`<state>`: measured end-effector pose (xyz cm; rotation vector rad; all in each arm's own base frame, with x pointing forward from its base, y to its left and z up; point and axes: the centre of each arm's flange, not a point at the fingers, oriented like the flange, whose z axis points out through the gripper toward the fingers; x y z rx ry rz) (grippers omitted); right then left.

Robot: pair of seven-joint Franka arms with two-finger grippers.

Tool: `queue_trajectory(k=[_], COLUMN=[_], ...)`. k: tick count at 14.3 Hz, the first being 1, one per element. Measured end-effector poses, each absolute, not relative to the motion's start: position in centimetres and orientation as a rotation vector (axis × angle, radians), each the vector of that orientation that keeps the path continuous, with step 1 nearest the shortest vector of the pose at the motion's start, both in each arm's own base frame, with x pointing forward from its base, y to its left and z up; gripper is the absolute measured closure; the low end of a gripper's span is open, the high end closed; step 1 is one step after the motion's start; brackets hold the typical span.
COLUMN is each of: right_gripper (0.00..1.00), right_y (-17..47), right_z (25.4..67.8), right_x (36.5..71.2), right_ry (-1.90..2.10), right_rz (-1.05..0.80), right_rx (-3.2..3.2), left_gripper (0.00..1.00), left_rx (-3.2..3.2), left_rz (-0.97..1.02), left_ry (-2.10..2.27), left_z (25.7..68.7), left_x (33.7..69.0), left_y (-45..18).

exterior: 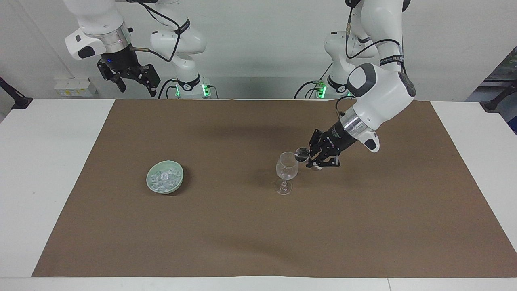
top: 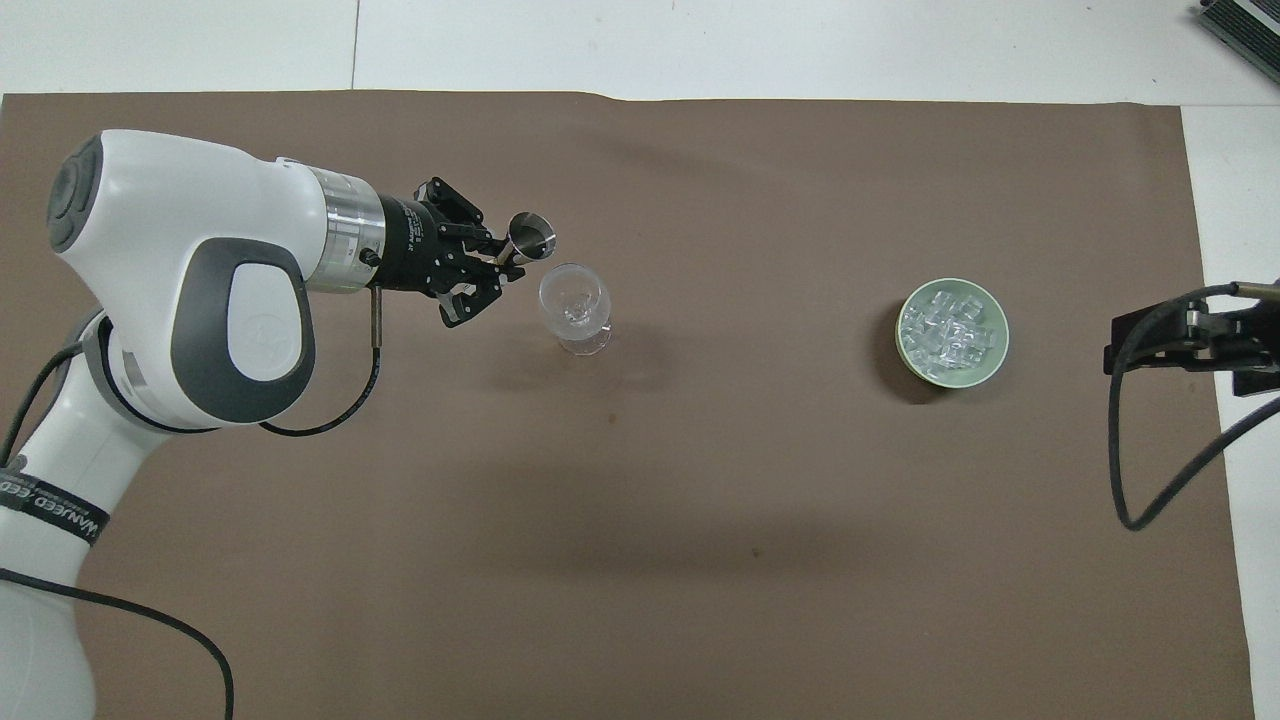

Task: Pour wine and add ice with both arms
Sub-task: 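Carry the silver cup over the clear wine glass with the left gripper, then tilt the silver cup over the wine glass with the left gripper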

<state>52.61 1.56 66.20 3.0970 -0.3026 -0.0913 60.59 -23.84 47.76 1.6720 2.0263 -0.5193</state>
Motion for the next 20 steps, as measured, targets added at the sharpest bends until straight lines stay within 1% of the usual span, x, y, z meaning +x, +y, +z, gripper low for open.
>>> queue_trajectory(k=[4,8,20], right_gripper=[0.00,0.00,0.00], right_y=[1.6,1.6,1.6], right_z=[66.2,66.2,66.2], right_x=[52.6,52.6,52.6], right_ry=[-0.303,-0.303,-0.303], right_rz=[-0.091,-0.091,-0.091], right_rx=[3.097,3.097,3.097], left_gripper=[0.78,0.78,0.78], left_rx=[1.737,1.814,1.986], left_rz=[-0.449,-0.369,-0.254], left_ry=[2.032,2.042,1.993], left_z=[47.6,47.4,47.1], left_x=[60.4,59.7,58.3], left_y=[-24.1,-25.6,-28.2])
